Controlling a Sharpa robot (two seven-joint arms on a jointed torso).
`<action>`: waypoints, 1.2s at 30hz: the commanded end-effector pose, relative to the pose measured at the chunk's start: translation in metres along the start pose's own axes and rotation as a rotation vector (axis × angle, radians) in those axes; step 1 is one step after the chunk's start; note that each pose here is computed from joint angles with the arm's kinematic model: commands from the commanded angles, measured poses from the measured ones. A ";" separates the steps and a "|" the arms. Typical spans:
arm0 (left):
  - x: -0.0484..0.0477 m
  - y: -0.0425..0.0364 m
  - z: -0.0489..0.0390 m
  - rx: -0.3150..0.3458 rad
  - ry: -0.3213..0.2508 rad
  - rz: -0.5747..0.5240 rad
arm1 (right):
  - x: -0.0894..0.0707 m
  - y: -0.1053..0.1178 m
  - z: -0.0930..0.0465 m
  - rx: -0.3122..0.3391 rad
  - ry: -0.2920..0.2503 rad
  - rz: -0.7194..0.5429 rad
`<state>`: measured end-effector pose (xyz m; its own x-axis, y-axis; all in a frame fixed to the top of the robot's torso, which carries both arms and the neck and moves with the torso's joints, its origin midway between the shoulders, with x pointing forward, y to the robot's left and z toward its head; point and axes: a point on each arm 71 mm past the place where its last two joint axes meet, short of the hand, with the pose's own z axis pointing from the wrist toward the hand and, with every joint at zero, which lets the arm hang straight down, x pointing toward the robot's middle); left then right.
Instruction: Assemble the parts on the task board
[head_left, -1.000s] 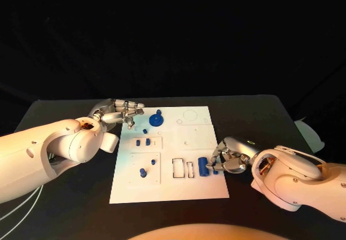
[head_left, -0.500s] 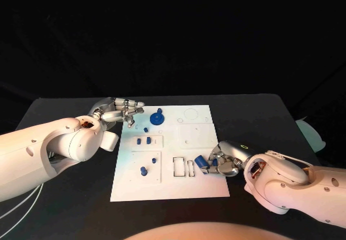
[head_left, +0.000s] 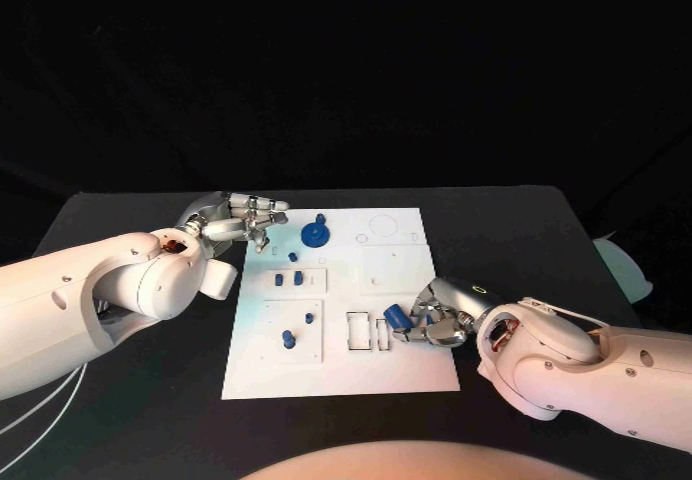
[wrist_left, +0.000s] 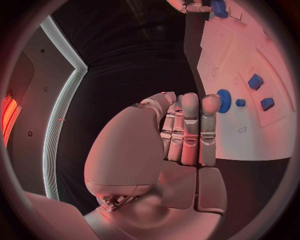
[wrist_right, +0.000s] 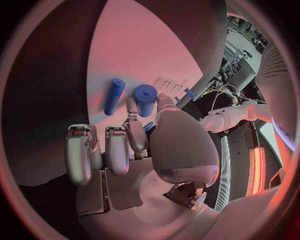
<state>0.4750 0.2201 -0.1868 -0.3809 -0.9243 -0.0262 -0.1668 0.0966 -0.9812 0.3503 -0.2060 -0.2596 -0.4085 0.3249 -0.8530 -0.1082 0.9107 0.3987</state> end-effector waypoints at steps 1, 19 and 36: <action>0.0028 -0.0012 -0.0002 0.006 0.022 -0.005 | 0.005 -0.002 0.001 0.015 0.009 -0.023; 0.0028 -0.0010 -0.0005 0.003 0.027 -0.006 | 0.001 0.003 0.000 0.015 -0.063 0.046; 0.0029 -0.0010 -0.0005 0.004 0.028 -0.006 | -0.006 0.016 -0.010 -0.001 -0.101 0.175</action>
<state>0.4743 0.2203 -0.1870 -0.3870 -0.9218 -0.0239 -0.1700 0.0968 -0.9807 0.3425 -0.1964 -0.2452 -0.3336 0.4733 -0.8153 -0.0596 0.8525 0.5193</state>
